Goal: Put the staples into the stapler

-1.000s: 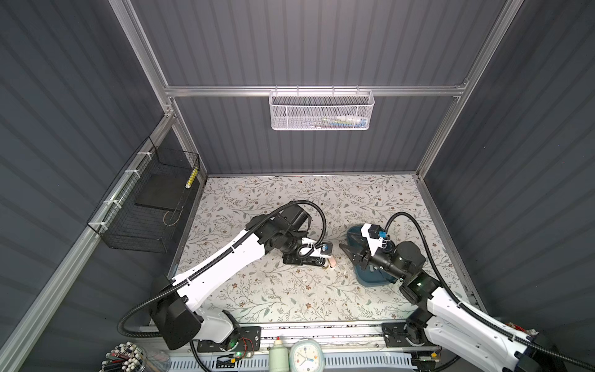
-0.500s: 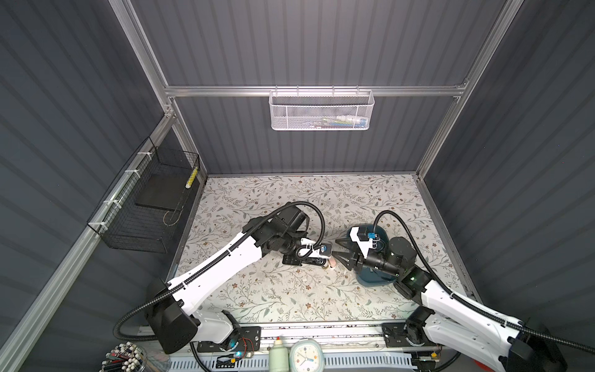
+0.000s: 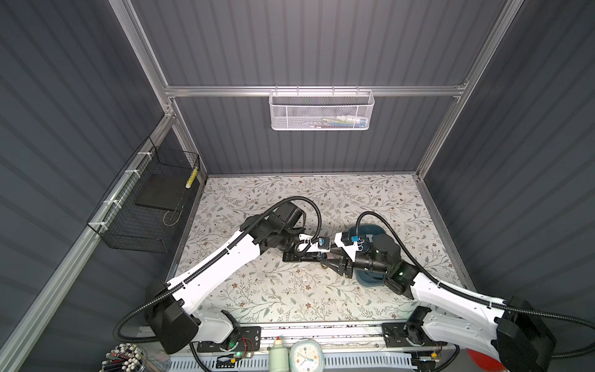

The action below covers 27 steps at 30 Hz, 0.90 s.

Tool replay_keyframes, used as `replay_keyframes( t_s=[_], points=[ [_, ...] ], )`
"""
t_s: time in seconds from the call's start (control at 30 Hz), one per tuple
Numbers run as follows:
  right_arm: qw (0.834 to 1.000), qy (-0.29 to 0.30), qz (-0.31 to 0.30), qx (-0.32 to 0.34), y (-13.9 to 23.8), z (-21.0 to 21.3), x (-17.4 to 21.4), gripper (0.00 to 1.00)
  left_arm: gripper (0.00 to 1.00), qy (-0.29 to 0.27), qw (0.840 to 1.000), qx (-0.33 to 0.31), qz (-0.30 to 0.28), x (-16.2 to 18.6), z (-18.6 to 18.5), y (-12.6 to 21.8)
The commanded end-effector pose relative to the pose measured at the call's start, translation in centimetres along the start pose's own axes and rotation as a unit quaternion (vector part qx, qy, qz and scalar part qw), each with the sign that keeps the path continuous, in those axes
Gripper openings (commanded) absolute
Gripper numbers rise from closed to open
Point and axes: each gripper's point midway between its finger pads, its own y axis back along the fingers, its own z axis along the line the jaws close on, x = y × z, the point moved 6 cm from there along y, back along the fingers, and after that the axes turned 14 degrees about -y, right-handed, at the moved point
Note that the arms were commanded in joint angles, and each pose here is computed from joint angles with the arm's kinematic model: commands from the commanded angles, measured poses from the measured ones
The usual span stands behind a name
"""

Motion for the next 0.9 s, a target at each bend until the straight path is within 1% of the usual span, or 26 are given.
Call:
replay_keyframes(
  t_s=[0.0,0.17,0.33,0.4,0.47,0.5,0.57,0.6,0.63,0.87],
  points=[
    [1.000,0.019,0.002,0.003,-0.4,0.2,-0.6,0.51,0.00,-0.015,0.998,-0.015,-0.054,-1.8,0.2,1.7],
    [1.000,0.025,0.015,0.007,-0.9,0.1,-0.3,0.50,0.00,-0.021,0.996,-0.002,-0.081,-2.4,-0.3,2.0],
    [0.999,0.032,0.021,0.003,-1.3,0.4,-0.1,0.46,0.00,-0.022,0.996,0.006,-0.091,-2.6,-0.4,2.0],
    [0.999,0.034,0.021,0.002,-1.3,0.4,-0.1,0.40,0.00,-0.022,0.995,0.014,-0.096,-2.7,-0.6,1.8],
    [0.999,0.033,0.017,0.004,-1.3,0.4,-0.3,0.30,0.00,-0.023,0.994,0.021,-0.101,-2.7,-0.7,1.7],
    [0.999,0.031,0.015,0.006,-1.3,0.4,-0.3,0.28,0.00,-0.022,0.994,0.024,-0.102,-2.8,-0.6,1.6],
    [0.999,0.030,0.013,0.007,-1.3,0.4,-0.4,0.30,0.00,-0.019,0.994,0.029,-0.101,-2.7,-0.6,1.4],
    [0.999,0.029,0.012,0.008,-1.3,0.4,-0.4,0.35,0.00,-0.019,0.994,0.031,-0.100,-2.6,-0.7,1.3],
    [1.000,0.028,0.011,0.009,-1.3,0.3,-0.4,0.38,0.00,-0.019,0.994,0.031,-0.100,-2.6,-0.6,1.3],
    [1.000,0.028,-0.003,0.004,-1.1,0.6,-0.6,0.44,0.00,-0.014,0.994,0.039,-0.097,-2.4,-0.6,0.7]
  ],
)
